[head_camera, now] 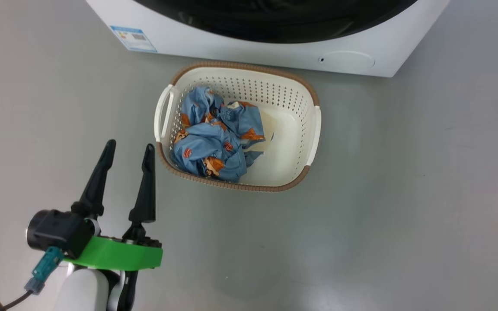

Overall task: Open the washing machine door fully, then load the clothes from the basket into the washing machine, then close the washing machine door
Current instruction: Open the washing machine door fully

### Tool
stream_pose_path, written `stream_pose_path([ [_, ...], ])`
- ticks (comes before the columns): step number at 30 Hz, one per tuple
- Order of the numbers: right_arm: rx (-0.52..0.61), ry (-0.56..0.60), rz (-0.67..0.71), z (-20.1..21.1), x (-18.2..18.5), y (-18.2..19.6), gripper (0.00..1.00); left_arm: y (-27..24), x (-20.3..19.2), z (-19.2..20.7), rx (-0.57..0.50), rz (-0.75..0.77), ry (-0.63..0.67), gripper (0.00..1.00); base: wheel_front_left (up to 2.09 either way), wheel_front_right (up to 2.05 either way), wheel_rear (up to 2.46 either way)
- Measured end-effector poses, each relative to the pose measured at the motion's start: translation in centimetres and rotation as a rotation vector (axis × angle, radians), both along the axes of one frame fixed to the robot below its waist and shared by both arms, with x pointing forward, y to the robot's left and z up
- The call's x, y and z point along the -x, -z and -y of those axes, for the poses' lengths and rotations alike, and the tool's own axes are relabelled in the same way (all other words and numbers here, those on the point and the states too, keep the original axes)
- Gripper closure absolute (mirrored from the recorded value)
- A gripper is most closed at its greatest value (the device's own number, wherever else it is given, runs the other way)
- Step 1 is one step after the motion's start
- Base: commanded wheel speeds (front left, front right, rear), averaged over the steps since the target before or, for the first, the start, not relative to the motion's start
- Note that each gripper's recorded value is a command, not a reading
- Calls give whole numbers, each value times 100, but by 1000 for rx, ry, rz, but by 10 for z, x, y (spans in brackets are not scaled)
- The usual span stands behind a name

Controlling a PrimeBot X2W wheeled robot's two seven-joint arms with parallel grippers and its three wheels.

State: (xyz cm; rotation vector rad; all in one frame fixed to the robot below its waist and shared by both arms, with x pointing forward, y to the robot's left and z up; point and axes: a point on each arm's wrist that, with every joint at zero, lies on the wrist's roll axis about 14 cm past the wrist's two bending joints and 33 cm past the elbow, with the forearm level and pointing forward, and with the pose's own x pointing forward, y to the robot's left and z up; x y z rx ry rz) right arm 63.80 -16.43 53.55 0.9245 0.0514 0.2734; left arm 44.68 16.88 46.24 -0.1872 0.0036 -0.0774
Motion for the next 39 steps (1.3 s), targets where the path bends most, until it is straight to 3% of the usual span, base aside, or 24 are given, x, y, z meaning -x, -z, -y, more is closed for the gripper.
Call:
stream_pose_path([
  [14,-268,-182,-170,-26,-41,17,100,14,-12,-8,5,-27,-24,0,0,0,0],
  [22,-304,-287,-218,-52,-53,22,100,25,-13,-14,16,-53,-48,0,0,0,0],
  [28,-363,-306,-224,-62,-60,18,100,26,-12,-17,18,-59,-58,0,0,0,0],
  [39,-359,-358,-249,-71,-61,12,100,25,-10,-19,15,-62,-67,0,0,0,0],
])
